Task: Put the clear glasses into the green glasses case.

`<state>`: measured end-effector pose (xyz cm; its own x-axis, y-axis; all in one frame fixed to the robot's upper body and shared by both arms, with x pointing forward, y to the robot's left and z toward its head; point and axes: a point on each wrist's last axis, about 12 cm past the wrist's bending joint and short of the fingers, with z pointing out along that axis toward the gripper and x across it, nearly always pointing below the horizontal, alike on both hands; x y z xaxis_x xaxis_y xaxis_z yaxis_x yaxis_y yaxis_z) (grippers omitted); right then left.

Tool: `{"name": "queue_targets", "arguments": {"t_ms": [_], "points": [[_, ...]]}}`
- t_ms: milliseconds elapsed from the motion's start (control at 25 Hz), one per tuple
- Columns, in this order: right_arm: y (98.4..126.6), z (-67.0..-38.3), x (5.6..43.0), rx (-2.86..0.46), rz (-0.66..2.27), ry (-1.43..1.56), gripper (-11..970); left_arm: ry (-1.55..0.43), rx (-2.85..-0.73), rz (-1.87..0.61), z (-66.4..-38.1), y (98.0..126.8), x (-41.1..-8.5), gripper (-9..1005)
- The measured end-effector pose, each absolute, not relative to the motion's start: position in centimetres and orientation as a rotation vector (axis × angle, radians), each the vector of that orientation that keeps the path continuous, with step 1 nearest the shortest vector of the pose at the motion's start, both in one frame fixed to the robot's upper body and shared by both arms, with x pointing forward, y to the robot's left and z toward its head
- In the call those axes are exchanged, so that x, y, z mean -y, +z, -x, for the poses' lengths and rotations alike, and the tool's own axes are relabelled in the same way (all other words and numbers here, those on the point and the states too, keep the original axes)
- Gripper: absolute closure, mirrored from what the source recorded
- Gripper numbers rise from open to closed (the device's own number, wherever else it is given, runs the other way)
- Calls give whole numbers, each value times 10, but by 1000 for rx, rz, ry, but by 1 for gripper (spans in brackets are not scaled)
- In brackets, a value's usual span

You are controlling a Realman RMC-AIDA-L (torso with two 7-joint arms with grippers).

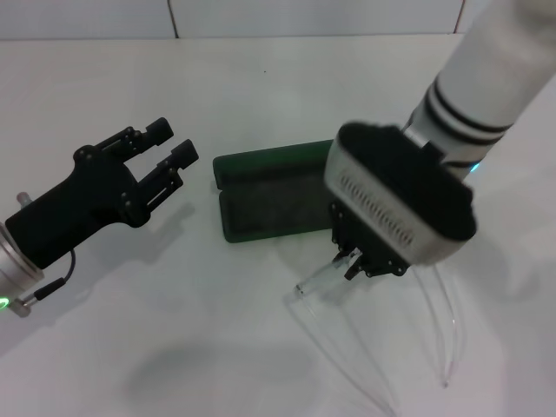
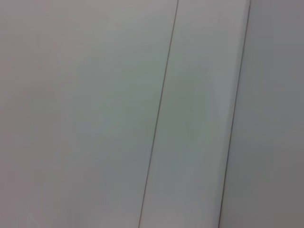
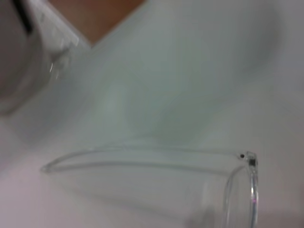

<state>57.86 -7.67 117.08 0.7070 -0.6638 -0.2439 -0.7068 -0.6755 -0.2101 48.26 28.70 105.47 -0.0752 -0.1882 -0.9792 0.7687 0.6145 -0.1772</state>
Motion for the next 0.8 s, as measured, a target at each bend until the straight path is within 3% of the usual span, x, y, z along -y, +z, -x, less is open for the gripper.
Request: {"name": "queue_targets", "arguments": {"t_ms": [240, 480, 800], "points": [[1185, -589, 105, -1160, 2422, 352, 845, -858, -1426, -526, -480, 1056, -288, 535], [1174, -602, 157, -1295, 1954, 368, 845, -861, -1400, -532, -479, 1059, -289, 536], [1153, -590, 198, -1329, 1371, 542, 845, -861, -1309, -624, -483, 1067, -279, 536]]}}
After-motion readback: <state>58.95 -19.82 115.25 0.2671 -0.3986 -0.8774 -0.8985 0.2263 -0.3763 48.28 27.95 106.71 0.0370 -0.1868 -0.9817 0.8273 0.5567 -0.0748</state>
